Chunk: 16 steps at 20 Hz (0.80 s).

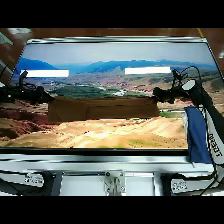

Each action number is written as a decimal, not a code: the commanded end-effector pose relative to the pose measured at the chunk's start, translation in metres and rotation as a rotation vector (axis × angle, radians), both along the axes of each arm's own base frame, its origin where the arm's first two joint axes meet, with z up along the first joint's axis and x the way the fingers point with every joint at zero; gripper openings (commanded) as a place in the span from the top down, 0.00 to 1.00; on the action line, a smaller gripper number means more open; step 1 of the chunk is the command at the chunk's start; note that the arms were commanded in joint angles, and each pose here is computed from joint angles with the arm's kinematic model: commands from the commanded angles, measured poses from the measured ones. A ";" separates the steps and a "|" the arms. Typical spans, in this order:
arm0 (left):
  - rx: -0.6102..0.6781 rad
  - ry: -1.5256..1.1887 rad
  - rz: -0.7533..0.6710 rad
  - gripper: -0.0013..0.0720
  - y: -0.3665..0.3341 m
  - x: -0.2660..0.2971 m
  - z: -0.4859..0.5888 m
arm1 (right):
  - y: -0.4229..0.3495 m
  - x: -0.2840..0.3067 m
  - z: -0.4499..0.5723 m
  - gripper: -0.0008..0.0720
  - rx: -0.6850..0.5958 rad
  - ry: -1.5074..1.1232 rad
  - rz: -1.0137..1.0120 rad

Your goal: Fold the shirts.

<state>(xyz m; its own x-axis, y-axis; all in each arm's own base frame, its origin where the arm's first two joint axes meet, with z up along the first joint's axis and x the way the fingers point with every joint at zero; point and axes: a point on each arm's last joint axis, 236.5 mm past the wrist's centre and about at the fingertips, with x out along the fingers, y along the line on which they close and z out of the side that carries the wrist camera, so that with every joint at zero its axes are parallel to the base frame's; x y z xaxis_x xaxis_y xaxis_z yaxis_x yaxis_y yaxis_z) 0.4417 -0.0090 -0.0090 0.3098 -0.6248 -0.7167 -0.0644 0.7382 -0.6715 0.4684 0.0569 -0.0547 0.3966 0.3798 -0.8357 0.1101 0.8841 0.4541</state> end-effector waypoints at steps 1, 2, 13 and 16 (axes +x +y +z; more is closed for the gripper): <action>-0.013 0.035 -0.019 0.93 -0.007 0.019 -0.023 | -0.005 0.007 -0.008 0.89 -0.021 -0.006 -0.007; -0.017 0.044 -0.020 0.93 -0.007 0.022 -0.029 | -0.007 0.010 -0.007 0.89 -0.025 -0.019 -0.014; -0.043 0.124 0.011 0.93 -0.006 0.020 -0.058 | -0.009 -0.001 -0.039 0.89 -0.042 0.062 0.009; -0.049 0.129 0.003 0.76 -0.007 0.019 -0.057 | -0.010 0.004 -0.037 0.39 -0.045 0.042 -0.002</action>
